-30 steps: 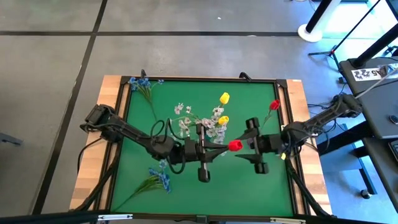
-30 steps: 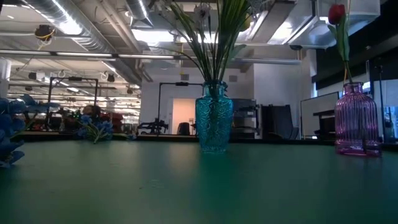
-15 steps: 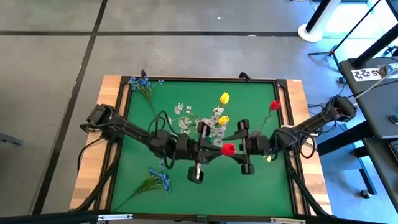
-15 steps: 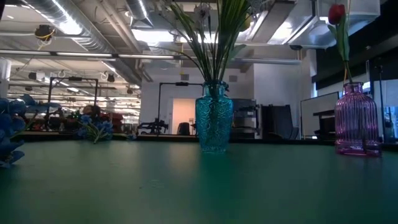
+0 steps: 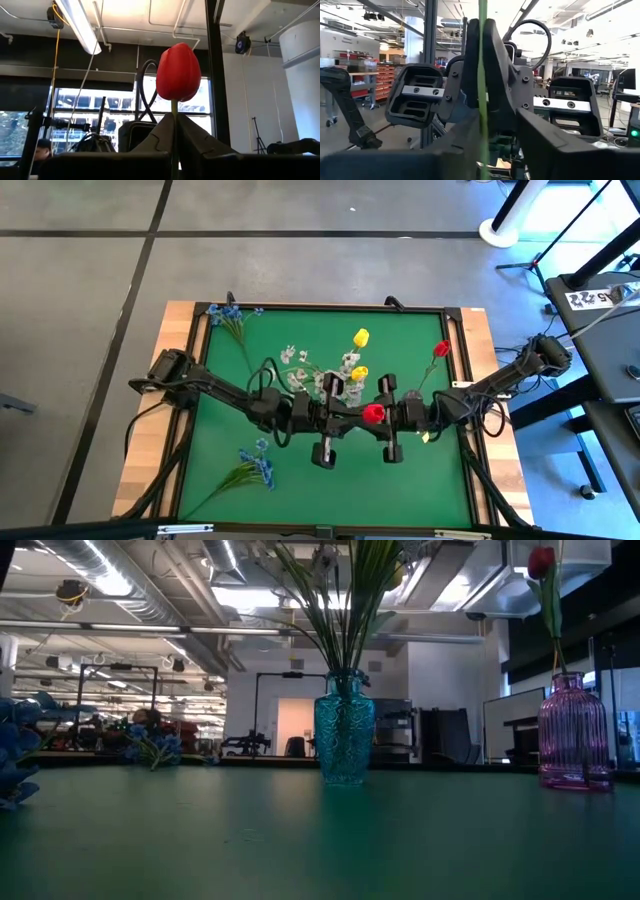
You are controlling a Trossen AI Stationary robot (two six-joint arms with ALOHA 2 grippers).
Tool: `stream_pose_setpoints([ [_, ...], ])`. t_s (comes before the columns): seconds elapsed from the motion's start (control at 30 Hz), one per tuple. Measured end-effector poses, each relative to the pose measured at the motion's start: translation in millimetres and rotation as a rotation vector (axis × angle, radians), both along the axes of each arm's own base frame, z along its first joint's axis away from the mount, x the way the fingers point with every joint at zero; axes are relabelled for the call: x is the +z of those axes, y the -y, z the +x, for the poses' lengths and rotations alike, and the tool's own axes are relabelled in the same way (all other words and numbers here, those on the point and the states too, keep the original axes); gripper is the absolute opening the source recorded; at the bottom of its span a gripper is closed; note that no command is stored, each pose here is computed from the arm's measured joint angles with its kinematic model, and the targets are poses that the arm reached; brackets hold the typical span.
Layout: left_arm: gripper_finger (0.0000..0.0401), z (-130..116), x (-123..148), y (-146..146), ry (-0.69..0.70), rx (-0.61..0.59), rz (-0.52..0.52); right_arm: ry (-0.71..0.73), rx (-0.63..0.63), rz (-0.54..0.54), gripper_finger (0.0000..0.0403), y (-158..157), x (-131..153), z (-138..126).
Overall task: Sort flowers into vase by color
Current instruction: Put the red tulip into the purple vase
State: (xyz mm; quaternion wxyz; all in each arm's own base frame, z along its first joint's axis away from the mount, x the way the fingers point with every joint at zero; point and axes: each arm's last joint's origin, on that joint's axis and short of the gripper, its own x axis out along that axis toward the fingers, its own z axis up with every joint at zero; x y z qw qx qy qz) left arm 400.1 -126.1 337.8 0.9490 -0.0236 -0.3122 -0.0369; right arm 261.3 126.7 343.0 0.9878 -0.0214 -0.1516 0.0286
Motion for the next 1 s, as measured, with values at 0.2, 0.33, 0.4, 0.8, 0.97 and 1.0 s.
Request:
stream_pose_setpoints([
  [0.2,0.0013,0,-1,-1,-0.024,0.066,-0.024,-0.005,0.005,0.001,0.0017,0,-1,0],
  [0.33,0.0040,-3,2,3,-0.068,0.102,-0.027,-0.027,0.004,0.021,0.0018,-1,0,-4],
  [0.4,0.0059,-6,5,8,-0.088,0.100,-0.023,-0.034,0.005,0.040,0.0019,-1,4,-10],
  [0.8,0.0142,-60,18,76,-0.447,0.117,0.184,-0.234,0.137,0.189,0.0005,-2,29,-96],
  [0.97,0.0140,-85,3,116,-0.571,0.004,0.302,-0.372,-0.067,0.136,0.0007,22,23,-141],
  [1.0,0.0138,-90,0,121,-0.596,-0.011,0.325,-0.383,-0.106,0.144,0.0007,27,22,-147],
])
